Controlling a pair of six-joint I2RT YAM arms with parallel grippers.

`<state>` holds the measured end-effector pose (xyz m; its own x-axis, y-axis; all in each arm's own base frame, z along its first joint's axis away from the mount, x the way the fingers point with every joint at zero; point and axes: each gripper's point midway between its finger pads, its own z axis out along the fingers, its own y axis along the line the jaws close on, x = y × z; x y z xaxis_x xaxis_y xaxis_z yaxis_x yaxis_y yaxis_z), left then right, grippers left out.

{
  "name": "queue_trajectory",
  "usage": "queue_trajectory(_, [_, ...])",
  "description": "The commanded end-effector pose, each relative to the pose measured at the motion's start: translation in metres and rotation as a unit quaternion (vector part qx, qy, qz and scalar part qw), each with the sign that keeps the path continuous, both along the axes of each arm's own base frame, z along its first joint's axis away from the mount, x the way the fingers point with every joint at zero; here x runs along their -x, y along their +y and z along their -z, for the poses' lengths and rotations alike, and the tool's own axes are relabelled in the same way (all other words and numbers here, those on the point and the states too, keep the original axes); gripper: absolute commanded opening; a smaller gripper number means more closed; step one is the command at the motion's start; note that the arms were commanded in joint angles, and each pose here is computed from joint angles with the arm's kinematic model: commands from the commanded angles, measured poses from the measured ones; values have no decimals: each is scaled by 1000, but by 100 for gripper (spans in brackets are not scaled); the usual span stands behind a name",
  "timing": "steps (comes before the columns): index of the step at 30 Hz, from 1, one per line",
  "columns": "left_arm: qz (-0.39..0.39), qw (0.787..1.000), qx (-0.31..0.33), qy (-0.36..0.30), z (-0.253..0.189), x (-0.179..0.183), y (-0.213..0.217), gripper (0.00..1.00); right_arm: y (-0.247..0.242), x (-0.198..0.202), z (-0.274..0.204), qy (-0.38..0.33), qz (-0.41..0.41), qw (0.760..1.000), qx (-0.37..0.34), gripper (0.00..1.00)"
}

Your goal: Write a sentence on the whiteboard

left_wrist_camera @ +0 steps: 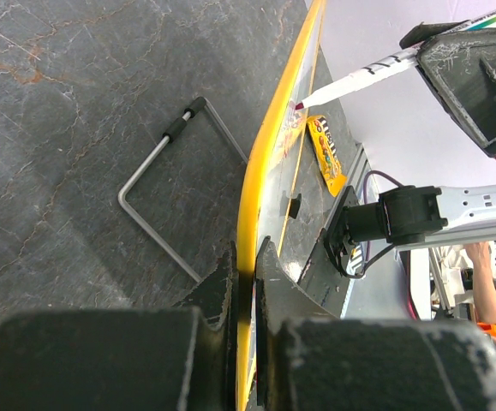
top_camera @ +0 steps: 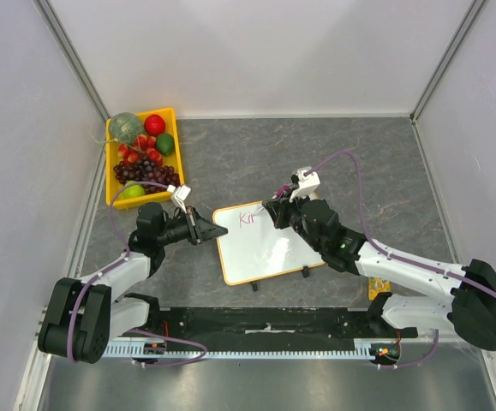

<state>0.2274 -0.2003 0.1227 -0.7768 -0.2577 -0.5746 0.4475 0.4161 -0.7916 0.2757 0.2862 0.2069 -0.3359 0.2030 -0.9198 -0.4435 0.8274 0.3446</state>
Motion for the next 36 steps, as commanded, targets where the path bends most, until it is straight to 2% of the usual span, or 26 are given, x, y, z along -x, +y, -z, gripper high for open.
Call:
queue_trajectory(1, [-22, 999, -46, 6, 26, -2, 9, 2, -10, 2, 18, 16, 9, 1000, 19, 0])
queue_trajectory(18, [-23, 999, -46, 7, 26, -3, 9, 2, -15, 11, 30, 29, 0, 999, 17, 0])
queue_trajectory(29, [-22, 999, -46, 7, 26, -3, 9, 2, -16, 13, -27, -13, -3, 999, -36, 0])
queue_trajectory(36, [-23, 999, -46, 8, 26, -3, 9, 2, -17, 1, -31, -16, 19, 999, -44, 0])
